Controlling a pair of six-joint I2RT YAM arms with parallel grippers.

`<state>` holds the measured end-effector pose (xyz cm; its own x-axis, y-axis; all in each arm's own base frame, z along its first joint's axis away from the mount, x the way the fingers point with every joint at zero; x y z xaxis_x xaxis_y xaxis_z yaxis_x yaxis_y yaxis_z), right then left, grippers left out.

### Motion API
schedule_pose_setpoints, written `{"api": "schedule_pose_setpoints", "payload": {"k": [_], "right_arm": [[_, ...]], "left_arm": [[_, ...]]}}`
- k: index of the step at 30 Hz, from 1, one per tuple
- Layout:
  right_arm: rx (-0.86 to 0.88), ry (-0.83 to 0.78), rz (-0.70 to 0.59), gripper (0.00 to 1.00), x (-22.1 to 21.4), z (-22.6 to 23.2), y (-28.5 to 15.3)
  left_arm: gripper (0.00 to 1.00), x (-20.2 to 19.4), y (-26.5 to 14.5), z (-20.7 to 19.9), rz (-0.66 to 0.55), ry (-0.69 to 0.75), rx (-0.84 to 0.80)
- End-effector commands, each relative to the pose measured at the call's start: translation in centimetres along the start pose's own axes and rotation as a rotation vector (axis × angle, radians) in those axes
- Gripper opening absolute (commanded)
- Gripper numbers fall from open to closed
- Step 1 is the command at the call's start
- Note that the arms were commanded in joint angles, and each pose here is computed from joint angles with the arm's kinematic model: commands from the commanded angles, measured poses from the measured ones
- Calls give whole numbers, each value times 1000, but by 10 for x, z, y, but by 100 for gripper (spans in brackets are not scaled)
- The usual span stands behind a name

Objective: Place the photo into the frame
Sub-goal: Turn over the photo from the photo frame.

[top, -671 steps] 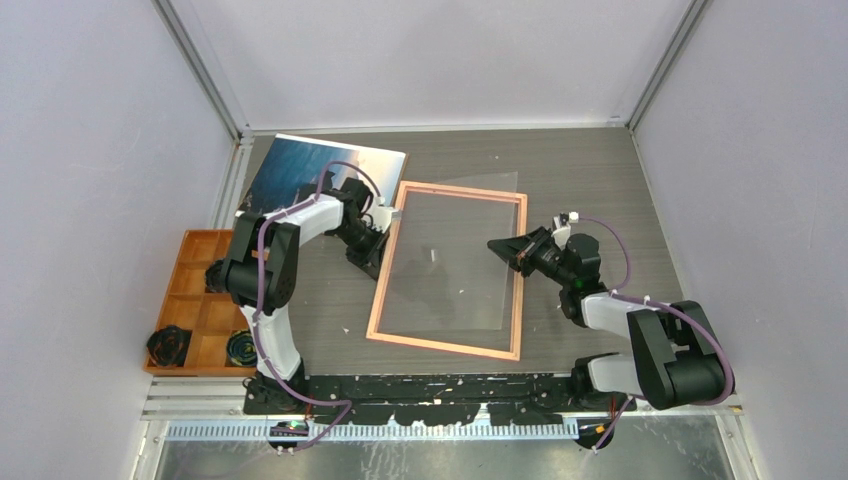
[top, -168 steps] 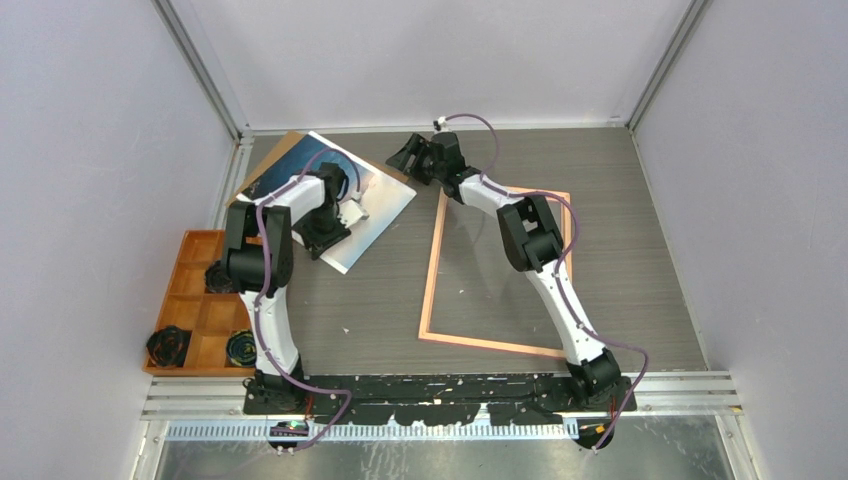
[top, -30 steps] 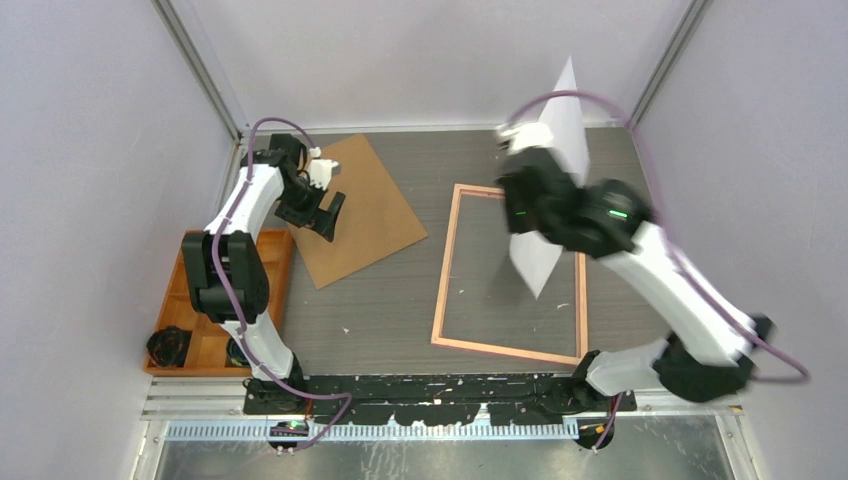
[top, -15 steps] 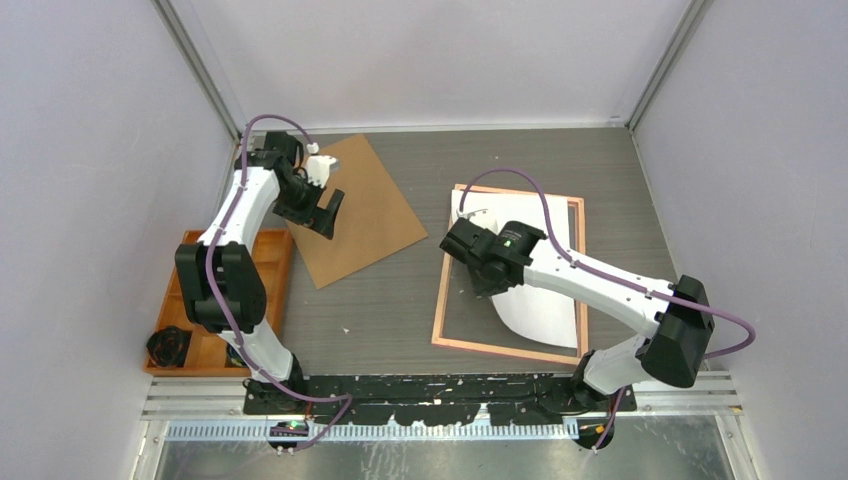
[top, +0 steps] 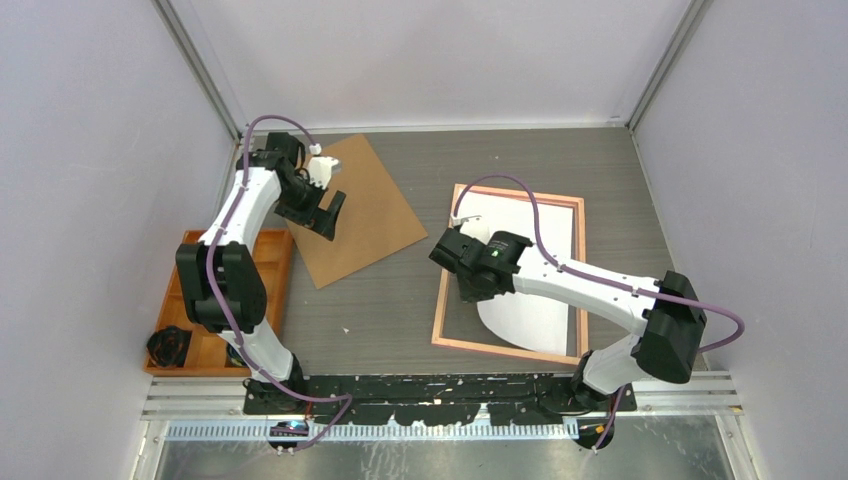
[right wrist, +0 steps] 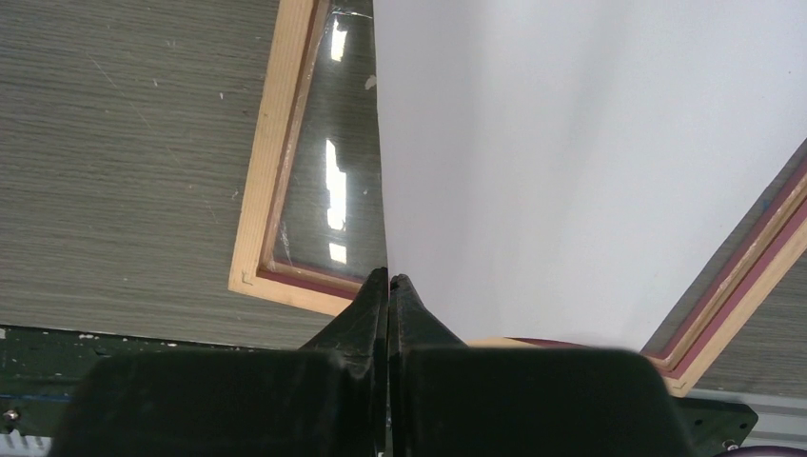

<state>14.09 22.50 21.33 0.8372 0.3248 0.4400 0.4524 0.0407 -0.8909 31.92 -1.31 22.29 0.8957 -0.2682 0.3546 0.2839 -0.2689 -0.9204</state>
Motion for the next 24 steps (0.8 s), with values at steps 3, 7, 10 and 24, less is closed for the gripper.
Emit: {"api": "schedule_pose_setpoints", "payload": {"k": [3,7,10,24], "right_arm": [[-47,-36,-2,1,-2,3,15],[-76,-55,-5,1,-3,-1,17],[-106,-82,4,1,-5,-4,17],[-148,-24,-12,1,-16,-12,24]], "left_arm": [[100,-2,-10,-6,-25,28,-15],[100,-3,-9,-6,-19,30,-12],[100,-3,-9,-5,-16,35,-11],[100,-4,-9,-6,-12,41,-18]]}}
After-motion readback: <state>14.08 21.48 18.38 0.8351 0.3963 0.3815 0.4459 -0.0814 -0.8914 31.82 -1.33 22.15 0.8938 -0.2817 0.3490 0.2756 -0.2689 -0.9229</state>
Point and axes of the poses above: each gripper's point midway between its finger pads, its own y axis out along the fingers, its own z axis along the line the jaws close on, x = y × z, the point moved 10 cm from there along -y, back along the fingers, and after that the axes turned 11 degrees about -y, right-handed, at the moved point
